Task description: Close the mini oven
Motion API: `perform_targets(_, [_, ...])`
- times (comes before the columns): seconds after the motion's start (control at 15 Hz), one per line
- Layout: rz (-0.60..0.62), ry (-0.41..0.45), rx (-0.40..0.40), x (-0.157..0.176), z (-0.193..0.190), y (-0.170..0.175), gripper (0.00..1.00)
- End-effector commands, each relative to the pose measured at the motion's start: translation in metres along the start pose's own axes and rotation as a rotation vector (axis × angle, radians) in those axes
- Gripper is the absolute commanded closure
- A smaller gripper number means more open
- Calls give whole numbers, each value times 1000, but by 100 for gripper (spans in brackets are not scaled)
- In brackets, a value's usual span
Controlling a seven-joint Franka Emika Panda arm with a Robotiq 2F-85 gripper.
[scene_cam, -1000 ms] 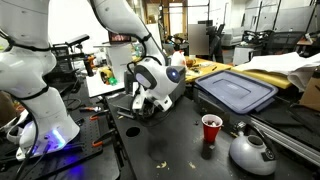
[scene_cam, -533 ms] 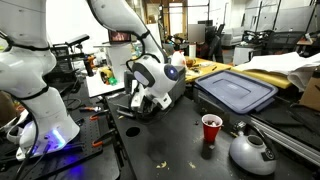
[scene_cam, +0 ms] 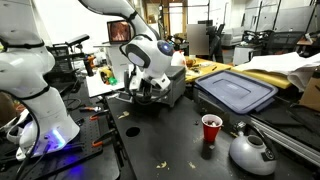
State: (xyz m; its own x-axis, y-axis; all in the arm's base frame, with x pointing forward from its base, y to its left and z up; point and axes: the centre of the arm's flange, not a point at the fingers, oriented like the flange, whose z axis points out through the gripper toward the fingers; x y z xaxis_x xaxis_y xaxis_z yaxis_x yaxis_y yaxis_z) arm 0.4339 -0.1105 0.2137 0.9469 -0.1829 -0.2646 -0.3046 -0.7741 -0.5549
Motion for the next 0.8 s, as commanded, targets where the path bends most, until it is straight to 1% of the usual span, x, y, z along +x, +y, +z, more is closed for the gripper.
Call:
perform_targets(0.0, [-17, 17, 0, -18, -13, -53, 0])
perform_targets(0.4, [-95, 50, 18, -24, -23, -124, 0])
perform_targets(0.73, [-176, 117, 47, -25, -25, -164, 0])
